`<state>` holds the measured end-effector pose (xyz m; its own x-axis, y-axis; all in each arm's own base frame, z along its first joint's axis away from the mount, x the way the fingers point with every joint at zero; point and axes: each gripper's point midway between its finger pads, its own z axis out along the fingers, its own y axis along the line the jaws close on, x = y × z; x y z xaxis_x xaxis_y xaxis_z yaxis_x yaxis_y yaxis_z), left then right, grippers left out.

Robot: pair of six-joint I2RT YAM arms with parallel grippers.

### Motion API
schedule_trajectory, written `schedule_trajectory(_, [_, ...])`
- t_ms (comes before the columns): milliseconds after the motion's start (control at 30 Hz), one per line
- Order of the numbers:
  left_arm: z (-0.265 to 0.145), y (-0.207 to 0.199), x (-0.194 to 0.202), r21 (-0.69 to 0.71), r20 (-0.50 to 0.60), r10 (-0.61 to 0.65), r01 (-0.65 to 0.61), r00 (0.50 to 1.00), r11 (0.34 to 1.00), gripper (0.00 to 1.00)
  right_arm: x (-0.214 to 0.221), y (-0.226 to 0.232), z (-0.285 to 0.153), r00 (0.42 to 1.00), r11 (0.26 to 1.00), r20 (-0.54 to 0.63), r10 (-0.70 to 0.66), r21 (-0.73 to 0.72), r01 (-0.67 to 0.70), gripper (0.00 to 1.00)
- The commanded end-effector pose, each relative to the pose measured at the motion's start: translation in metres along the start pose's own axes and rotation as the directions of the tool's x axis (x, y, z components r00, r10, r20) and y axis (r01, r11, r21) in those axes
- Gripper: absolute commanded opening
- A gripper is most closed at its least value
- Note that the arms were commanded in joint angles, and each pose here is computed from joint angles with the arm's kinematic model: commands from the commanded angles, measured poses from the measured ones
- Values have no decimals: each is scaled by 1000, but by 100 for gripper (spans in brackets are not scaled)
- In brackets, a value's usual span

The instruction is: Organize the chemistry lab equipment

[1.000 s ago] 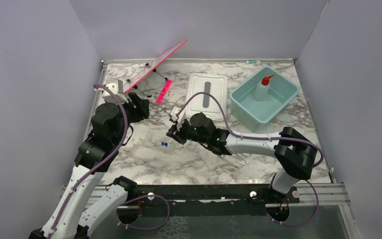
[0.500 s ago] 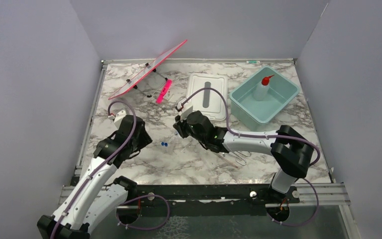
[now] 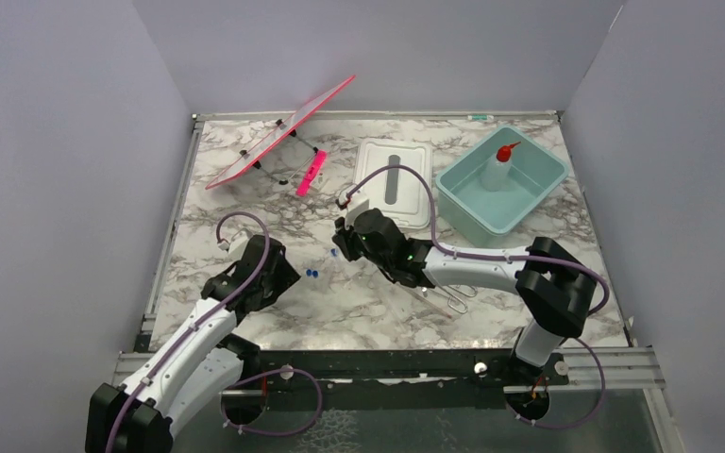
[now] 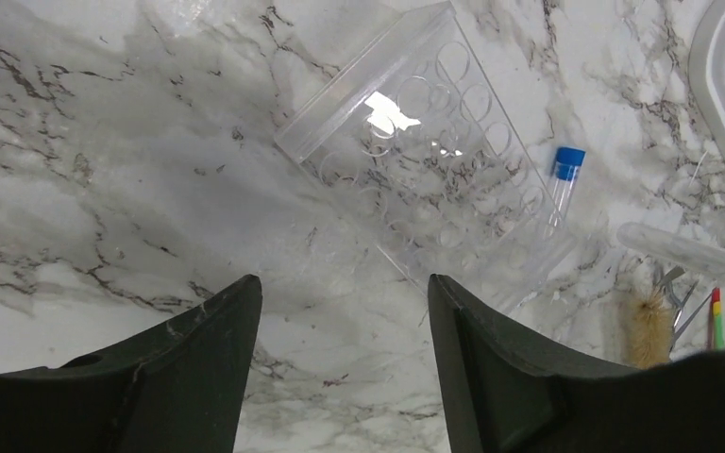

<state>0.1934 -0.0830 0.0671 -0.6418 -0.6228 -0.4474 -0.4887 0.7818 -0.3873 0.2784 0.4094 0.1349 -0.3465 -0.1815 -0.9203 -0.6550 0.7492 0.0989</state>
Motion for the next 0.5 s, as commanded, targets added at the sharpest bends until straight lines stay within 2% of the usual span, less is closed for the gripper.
schedule_trajectory(0, [14, -25, -22, 123, 110, -122, 108, 986, 986, 64, -29, 0, -11, 999, 1000, 45, 21, -2, -21, 16])
schedule_trajectory(167, [27, -18, -35, 101, 182, -107, 90, 977, 991, 54, -31, -1, -17, 999, 1000, 49, 20, -6, -20, 16])
schedule_trajectory(333, [37, -21, -40, 121, 187, -83, 61, 979, 991, 43, -29, -2, -20, 999, 1000, 43, 18, -2, -18, 16])
schedule_trajectory(467, [40, -24, -43, 141, 181, -100, 74, 978, 987, 40, -30, -1, -22, 999, 1000, 45, 18, -9, -18, 16])
